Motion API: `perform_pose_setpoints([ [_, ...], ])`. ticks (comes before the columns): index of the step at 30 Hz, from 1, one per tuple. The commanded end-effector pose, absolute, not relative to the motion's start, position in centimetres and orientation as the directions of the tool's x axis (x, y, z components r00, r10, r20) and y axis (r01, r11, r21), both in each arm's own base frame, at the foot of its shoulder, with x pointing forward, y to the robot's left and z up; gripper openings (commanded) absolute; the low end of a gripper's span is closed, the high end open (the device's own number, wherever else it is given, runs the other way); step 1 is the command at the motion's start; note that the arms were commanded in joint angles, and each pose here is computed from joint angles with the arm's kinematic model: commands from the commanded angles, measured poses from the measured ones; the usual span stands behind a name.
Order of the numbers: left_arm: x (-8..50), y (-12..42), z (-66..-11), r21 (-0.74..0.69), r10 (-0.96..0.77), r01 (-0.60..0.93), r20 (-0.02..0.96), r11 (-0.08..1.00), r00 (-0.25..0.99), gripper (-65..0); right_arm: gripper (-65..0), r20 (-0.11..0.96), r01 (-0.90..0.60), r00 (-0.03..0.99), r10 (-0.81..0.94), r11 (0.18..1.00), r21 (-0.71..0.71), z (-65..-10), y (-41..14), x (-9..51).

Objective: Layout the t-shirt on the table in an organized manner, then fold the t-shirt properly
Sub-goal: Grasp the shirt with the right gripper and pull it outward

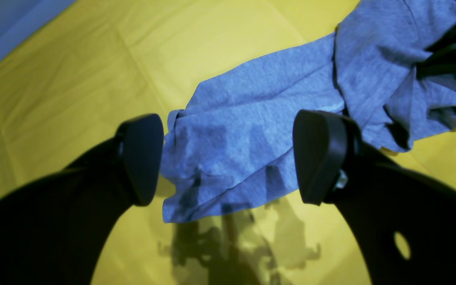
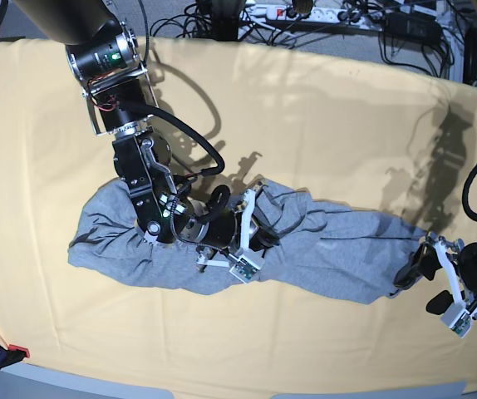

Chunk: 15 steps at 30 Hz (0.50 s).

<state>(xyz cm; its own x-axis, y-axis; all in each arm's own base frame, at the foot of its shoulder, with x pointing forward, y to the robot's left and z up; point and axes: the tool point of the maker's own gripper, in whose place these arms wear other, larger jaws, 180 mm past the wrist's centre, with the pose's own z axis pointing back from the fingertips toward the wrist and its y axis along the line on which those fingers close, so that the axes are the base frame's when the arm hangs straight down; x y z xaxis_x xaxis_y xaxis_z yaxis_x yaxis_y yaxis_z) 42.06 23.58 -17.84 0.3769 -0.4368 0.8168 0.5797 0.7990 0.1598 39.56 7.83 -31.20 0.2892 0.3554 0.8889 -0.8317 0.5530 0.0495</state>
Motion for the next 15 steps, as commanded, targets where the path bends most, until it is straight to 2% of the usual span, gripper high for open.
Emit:
perform_pose_setpoints([
  [1,42.5,23.9,-15.6,0.184,-0.426,0.566,0.843,0.804,0.330,-15.6,-65.0,0.922,-0.834,0.236,0.307,0.551,0.030,-28.5,8.4,40.7],
  [6,42.5,23.9,-15.5,0.185,-0.424,0.566,0.844,0.804,0.327,-15.6,-65.0,0.911,-0.836,0.216,0.352,0.549,-0.014,-27.7,7.9,40.5],
  [12,42.5,23.9,-15.5,0.184,-0.424,0.566,0.845,0.803,0.327,-15.6,-65.0,0.876,-0.806,0.082,0.476,0.549,-0.223,-23.6,4.3,38.2],
  [15,42.5,23.9,-15.5,0.184,-0.424,0.566,0.844,0.803,0.327,-15.6,-65.0,0.848,-0.785,0.050,0.528,0.546,-0.294,-23.4,1.7,35.8],
])
